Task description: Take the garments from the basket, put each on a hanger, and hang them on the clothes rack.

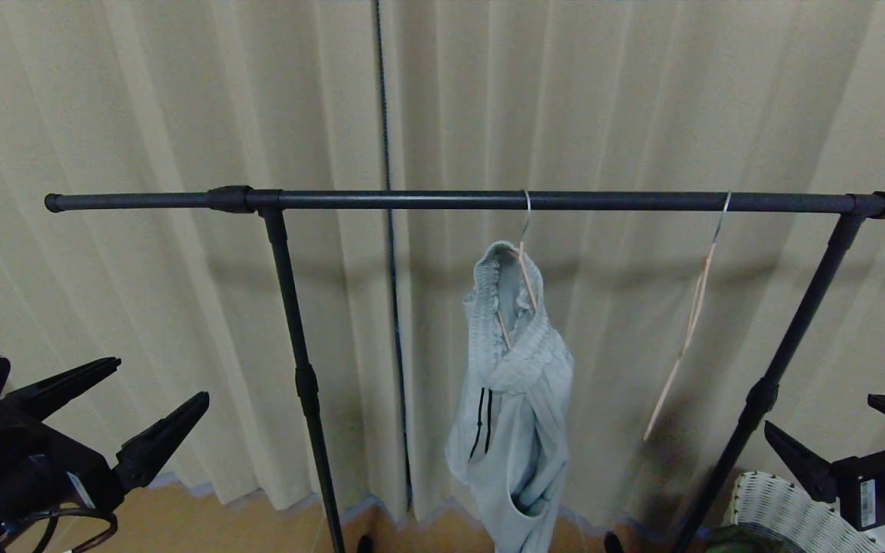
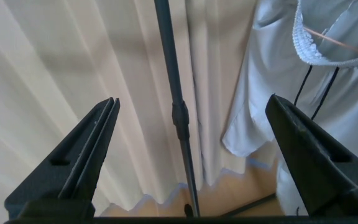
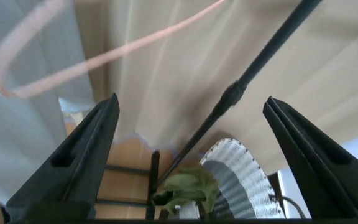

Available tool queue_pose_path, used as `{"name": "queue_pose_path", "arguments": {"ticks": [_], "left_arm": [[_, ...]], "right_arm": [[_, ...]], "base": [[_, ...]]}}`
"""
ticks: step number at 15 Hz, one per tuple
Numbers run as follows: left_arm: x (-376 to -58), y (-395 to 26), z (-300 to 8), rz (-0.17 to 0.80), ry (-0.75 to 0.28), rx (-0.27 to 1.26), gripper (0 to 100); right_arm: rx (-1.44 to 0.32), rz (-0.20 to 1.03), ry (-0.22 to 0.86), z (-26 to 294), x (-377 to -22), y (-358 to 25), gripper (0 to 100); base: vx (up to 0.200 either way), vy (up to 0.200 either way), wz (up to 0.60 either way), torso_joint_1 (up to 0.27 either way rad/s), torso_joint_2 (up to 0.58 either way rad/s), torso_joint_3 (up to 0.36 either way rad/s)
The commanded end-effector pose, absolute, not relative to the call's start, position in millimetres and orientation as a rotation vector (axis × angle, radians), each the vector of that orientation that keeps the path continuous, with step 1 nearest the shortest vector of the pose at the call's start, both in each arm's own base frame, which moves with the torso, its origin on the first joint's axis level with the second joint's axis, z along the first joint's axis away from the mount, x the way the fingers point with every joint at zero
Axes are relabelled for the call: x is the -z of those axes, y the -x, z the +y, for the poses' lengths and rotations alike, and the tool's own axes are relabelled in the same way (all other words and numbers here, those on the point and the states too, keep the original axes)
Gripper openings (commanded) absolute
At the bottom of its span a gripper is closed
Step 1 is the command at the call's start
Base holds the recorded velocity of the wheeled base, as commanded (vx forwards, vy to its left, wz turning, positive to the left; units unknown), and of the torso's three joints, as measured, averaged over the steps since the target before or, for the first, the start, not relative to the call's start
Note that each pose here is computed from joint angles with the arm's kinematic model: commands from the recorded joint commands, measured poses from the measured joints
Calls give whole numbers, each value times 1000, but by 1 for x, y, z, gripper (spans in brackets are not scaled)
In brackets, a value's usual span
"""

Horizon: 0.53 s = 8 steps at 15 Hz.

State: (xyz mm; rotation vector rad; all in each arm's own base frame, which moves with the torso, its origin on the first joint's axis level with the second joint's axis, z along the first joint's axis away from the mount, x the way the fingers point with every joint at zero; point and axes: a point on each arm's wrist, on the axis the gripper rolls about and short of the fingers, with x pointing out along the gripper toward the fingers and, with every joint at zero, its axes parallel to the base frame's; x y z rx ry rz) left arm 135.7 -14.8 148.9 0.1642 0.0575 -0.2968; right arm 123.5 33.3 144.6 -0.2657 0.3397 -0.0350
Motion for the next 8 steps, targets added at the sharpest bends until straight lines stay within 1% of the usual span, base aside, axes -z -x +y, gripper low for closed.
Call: {"name": "queue_pose_path", "arguments": {"ticks": [1,4,6,8], "left_arm": [[-148,-133,-12,54,-172,279,100],[-149,-130,-7,45,-182,240,100],[-148,-130,-7,49,-185,242,100],[-148,-131,-7,51,-191,246,100]], "right_arm": [[32,353,269,33,-141,-121,100],[-23,360,243,32,-135,-116,100],[-103,314,216,31,-140,-108,100],[-110,300,220,31,-142,-106,100]], "base": [[0,0,0,0,0,0],[0,0,0,0,0,0],[0,0,0,0,0,0],[0,0,0,0,0,0]]}}
